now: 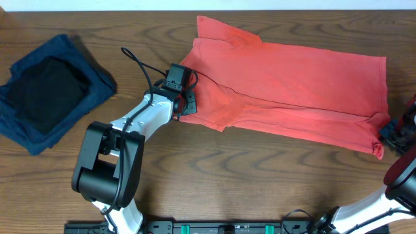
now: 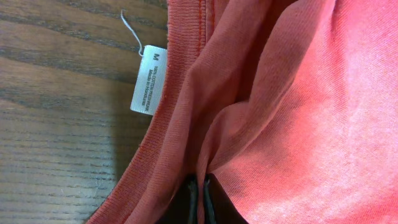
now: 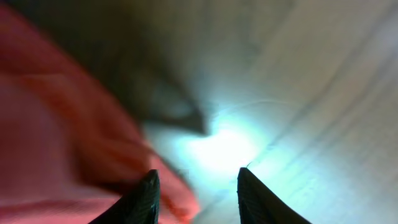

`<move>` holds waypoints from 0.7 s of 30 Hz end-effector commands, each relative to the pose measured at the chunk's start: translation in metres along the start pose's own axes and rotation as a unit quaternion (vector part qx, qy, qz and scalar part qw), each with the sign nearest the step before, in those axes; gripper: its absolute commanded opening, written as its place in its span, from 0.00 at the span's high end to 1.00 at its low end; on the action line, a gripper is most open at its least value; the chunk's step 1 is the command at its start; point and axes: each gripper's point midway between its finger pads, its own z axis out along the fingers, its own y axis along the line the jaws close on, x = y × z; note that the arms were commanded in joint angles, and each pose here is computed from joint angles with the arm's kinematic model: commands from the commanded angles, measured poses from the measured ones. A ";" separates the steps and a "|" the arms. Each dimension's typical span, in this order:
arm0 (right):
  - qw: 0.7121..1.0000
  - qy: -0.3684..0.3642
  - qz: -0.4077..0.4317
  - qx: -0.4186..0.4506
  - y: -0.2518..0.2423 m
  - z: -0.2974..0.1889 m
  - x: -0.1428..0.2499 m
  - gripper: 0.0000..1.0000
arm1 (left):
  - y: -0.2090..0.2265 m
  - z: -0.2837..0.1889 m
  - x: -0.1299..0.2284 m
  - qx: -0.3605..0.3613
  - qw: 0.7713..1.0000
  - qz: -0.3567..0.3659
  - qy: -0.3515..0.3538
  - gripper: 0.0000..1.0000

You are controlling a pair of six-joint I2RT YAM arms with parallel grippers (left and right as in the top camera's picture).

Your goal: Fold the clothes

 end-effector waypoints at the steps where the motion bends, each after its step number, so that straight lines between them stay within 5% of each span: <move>1: 0.997 -0.023 -0.002 -0.069 0.017 -0.030 -0.017 0.60 | 0.005 0.001 0.001 -0.009 1.000 0.003 0.003 0.94; 8: 0.993 -0.053 -0.007 -0.107 0.020 -0.077 -0.023 0.60 | -0.012 -0.003 -0.008 0.036 0.999 0.003 -0.012 0.93; 15: 0.993 -0.012 -0.037 -0.107 0.031 -0.069 0.006 0.59 | -0.035 -0.037 -0.033 0.092 0.994 0.019 -0.064 0.52; 21: 0.992 -0.005 -0.066 -0.106 0.044 -0.041 0.025 0.63 | -0.038 -0.060 -0.042 0.092 0.991 0.027 -0.090 0.45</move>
